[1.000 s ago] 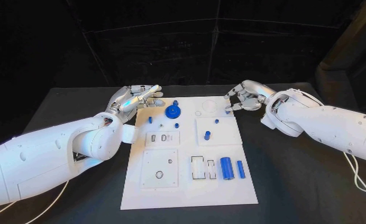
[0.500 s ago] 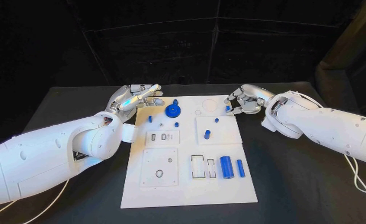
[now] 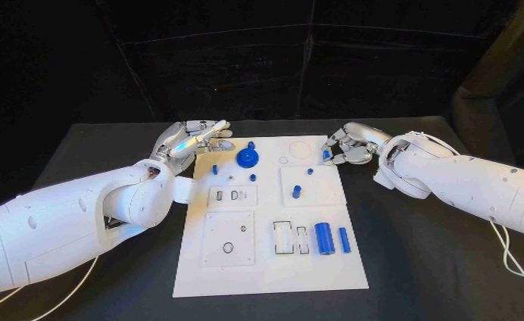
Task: Assemble the parts on the task board
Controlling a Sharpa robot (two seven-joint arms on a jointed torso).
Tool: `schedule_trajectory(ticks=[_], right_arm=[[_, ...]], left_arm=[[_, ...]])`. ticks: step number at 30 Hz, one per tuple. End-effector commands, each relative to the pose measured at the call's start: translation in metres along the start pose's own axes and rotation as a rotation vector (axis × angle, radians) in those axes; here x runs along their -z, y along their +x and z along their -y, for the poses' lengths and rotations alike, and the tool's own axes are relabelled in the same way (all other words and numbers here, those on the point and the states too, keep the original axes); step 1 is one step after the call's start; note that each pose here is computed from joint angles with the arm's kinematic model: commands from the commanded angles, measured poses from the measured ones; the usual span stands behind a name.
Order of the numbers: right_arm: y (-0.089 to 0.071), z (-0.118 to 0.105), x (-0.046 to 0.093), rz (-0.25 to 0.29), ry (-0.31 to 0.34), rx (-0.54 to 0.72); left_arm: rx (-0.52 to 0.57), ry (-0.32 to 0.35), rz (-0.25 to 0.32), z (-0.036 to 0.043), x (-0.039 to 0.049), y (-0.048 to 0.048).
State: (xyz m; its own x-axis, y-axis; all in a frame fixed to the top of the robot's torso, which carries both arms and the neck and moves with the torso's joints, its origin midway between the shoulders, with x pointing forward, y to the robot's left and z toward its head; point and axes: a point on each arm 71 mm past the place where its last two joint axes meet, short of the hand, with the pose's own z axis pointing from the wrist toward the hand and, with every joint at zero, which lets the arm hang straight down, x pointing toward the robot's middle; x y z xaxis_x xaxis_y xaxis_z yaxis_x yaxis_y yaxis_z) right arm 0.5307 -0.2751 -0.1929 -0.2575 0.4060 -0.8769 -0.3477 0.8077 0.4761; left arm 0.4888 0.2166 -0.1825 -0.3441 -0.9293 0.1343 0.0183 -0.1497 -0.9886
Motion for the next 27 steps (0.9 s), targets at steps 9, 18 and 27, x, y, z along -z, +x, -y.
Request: schedule_trajectory(ticks=[9,18,27], right_arm=[[0.0020,0.0019,-0.0008,-0.008,-0.001,0.015],[0.0023,0.0017,-0.0017,-0.004,-0.004,0.017],[0.0008,-0.0024,-0.0020,0.036,-0.023,0.021]], left_arm=[[0.002,0.006,-0.013,0.0006,-0.0003,0.0007],[0.001,0.005,-0.011,0.0003,0.0000,-0.0005],[0.001,0.004,-0.010,0.0002,0.0002,-0.0007]])
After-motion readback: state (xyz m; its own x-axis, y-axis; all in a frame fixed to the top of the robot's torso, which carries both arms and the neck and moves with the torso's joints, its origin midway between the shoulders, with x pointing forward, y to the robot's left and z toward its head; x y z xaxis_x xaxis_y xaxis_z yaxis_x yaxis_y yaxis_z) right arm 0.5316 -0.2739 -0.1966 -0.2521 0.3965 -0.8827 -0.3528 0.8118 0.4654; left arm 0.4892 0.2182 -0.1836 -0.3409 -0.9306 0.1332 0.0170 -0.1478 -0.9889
